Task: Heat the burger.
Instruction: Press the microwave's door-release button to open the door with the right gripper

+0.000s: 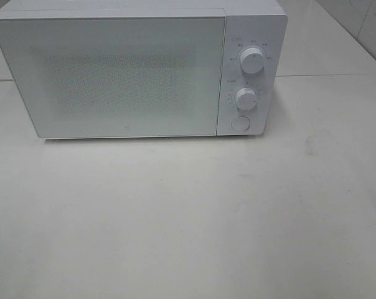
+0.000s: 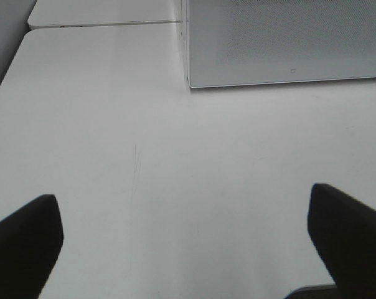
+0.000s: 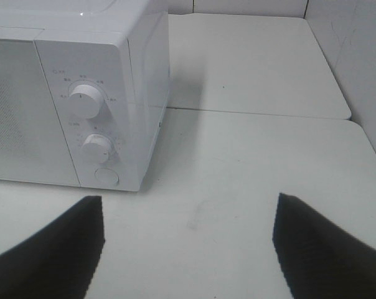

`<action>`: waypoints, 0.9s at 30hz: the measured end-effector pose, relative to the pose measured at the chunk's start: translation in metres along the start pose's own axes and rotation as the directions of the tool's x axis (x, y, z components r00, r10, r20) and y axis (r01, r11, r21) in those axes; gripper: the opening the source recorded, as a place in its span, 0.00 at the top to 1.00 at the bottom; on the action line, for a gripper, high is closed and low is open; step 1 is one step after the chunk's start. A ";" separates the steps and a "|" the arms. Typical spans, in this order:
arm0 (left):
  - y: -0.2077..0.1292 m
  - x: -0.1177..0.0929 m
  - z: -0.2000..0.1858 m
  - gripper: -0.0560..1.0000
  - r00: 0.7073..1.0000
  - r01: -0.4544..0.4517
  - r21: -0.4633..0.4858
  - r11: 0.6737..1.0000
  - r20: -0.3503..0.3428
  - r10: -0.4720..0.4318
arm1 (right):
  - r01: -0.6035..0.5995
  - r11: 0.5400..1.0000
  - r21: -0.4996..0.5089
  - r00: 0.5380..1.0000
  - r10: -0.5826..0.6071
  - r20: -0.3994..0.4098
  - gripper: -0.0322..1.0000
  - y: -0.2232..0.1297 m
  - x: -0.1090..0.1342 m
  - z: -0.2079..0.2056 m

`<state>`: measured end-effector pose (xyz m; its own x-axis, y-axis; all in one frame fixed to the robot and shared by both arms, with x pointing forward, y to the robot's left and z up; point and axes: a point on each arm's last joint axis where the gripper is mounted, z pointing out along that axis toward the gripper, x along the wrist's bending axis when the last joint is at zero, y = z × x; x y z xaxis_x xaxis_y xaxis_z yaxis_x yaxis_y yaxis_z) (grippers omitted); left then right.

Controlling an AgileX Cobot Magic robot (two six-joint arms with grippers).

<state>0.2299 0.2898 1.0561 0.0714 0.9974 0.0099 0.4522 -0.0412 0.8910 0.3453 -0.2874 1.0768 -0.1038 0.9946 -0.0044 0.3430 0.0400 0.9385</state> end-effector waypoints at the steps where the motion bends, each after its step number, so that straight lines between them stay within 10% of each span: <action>1: 0.000 0.000 0.000 0.01 1.000 0.000 0.000 1.000 0.000 0.000 | 0.000 1.000 0.000 1.000 0.000 0.000 0.25 0.000 0.000 0.000; 27: 0.000 0.000 0.000 0.01 1.000 0.000 0.000 1.000 0.000 0.000 | -0.001 0.985 -0.170 1.000 -0.002 -0.020 0.25 0.007 0.003 0.125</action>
<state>0.2299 0.2898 1.0561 0.0714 0.9974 0.0099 0.4522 -0.0412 0.8910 0.4642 -0.2719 1.0399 -0.1235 0.9923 0.0006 0.1796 0.0217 0.9835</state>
